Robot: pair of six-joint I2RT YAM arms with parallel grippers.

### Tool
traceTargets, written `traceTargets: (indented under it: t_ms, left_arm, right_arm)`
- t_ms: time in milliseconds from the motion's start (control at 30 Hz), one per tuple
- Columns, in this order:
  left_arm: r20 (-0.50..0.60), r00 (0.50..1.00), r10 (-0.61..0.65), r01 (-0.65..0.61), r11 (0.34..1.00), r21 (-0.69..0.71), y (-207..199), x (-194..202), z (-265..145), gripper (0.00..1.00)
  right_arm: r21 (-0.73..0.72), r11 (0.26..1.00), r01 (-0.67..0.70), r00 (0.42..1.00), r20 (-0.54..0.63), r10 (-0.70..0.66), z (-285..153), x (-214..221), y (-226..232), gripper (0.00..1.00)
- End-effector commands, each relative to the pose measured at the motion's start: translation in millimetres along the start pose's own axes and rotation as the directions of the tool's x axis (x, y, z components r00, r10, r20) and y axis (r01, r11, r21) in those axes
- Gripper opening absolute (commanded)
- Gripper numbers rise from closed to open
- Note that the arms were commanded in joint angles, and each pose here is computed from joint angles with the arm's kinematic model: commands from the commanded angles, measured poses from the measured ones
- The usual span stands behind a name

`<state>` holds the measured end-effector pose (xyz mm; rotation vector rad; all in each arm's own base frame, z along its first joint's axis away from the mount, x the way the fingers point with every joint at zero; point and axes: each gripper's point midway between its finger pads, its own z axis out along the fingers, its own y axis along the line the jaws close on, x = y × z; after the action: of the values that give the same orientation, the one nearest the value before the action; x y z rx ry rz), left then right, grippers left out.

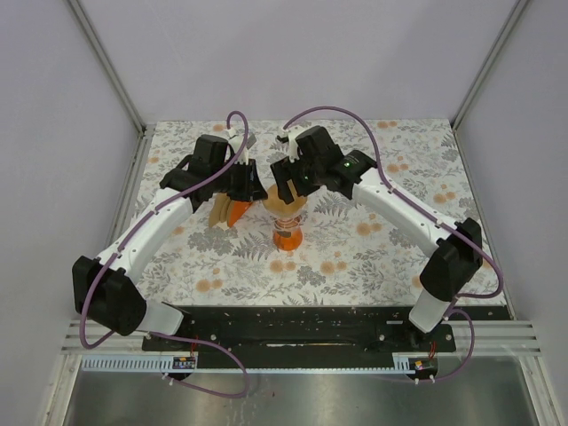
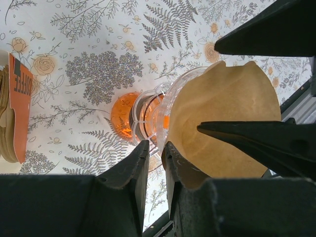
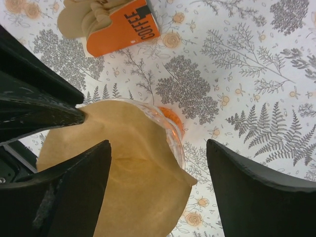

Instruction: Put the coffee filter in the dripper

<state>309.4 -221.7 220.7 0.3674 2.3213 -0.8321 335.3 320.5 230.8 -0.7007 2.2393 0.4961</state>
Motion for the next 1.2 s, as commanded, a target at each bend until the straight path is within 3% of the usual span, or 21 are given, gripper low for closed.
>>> traceTargets:
  t_ms: [0,267,600,800,967,1167]
  left_arm:
    - [0.074,0.996,0.051,-0.053,0.998,0.017,-12,-20,-14,0.23]
    - [0.064,0.997,0.048,-0.049,0.999,0.017,-11,-19,-10,0.23]
    - [0.058,0.997,0.05,-0.052,0.998,0.02,-11,-19,-8,0.24]
    - [0.06,0.997,0.055,-0.056,0.998,0.022,-12,-20,-8,0.25]
    - [0.07,0.996,0.062,-0.063,0.998,0.021,-14,-25,-11,0.32]
    - [0.067,0.995,0.067,-0.068,0.998,0.009,-11,-24,-11,0.37]
  right_arm:
    - [-0.047,0.999,-0.005,0.999,0.031,0.006,6,-3,2,0.82]
    - [-0.067,0.995,0.078,0.994,0.076,-0.073,15,-1,0,0.48]
    - [-0.071,0.982,0.176,0.982,0.089,-0.169,20,1,-4,0.15]
    - [-0.069,0.977,0.203,0.975,0.102,-0.195,15,-1,-4,0.13]
    - [-0.094,0.973,0.211,0.975,0.086,-0.204,20,5,-2,0.3]
    - [-0.114,0.973,0.201,0.979,0.06,-0.195,28,12,-4,0.39]
